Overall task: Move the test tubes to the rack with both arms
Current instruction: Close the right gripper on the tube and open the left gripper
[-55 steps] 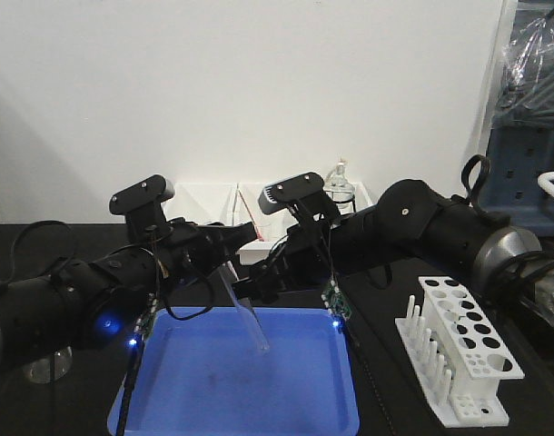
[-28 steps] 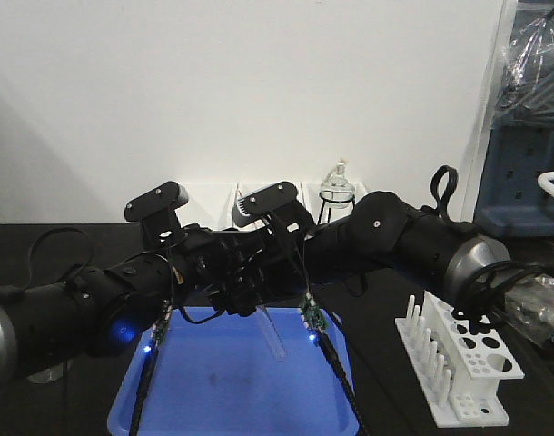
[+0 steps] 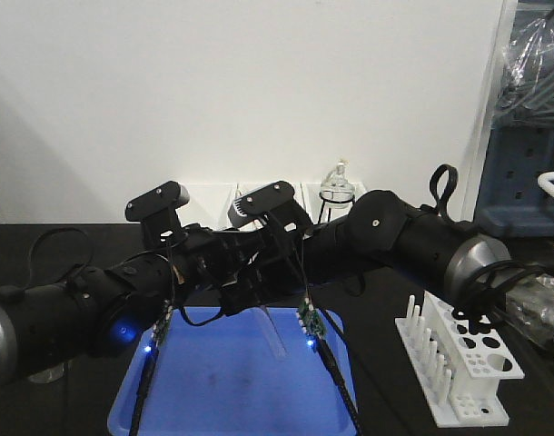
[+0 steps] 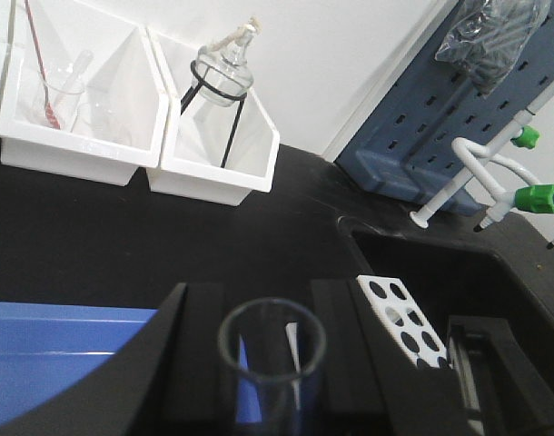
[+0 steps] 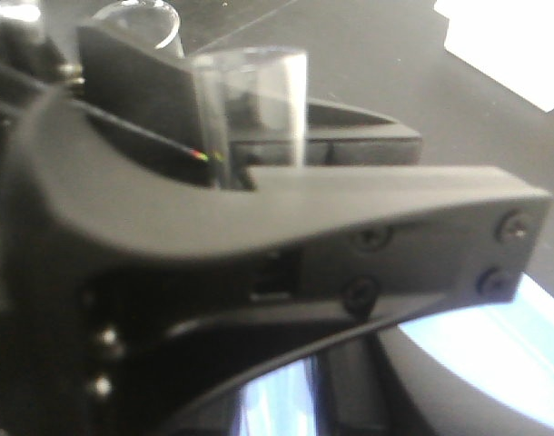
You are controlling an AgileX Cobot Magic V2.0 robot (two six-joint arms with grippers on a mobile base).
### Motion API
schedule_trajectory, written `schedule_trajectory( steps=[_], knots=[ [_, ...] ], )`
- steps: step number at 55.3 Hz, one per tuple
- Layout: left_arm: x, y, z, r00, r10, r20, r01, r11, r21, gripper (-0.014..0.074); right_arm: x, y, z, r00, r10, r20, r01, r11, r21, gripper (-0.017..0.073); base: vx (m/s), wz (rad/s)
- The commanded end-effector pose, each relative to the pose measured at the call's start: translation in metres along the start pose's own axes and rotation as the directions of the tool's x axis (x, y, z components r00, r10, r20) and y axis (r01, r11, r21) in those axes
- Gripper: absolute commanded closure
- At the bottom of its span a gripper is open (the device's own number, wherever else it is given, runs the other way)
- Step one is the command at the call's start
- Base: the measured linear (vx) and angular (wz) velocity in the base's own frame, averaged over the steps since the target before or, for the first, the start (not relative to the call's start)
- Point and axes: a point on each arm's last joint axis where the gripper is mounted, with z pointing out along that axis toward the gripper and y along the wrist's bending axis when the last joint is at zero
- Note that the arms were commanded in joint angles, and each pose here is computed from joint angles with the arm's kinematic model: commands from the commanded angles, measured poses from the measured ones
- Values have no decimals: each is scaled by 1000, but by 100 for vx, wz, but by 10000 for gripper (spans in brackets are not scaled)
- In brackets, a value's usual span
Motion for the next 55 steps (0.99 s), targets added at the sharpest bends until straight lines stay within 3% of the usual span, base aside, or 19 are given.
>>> schedule_trajectory(
  steps=[1, 10, 18, 30, 40, 46, 55],
  knots=[
    [-29, -27, -16, 991, -18, 130, 2, 993, 120, 598, -33, 2, -38, 987, -24, 160, 14, 998, 61, 577, 0, 0],
    [-30, -27, -16, 991, -15, 133, -1, 992, 123, 581, -34, 2, -38, 987, -24, 161, 14, 998, 63, 574, 0, 0],
    [-30, -27, -16, 991, -8, 133, -8, 993, 122, 512, -34, 2, -38, 986, -22, 168, 10, 998, 68, 575, 0, 0],
    [-32, -24, -16, 989, 52, 137, -68, 991, 115, 235, -36, 0, -38, 982, -19, 188, 3, 997, 83, 571, 0, 0],
    [-41, -9, -17, 987, 39, 158, -53, 995, 81, 17, -38, -1, -39, 978, 2, 208, -21, 996, 92, 571, 0, 0],
    [-47, -2, -18, 984, 35, 172, -47, 997, 65, -10, -38, -2, -39, 977, 4, 211, -25, 995, 97, 571, 0, 0],
    [-52, -6, -22, 980, 34, 196, -51, 995, 84, 8, -40, -9, -42, 968, 13, 250, -47, 990, 132, 571, 0, 0]
  ],
)
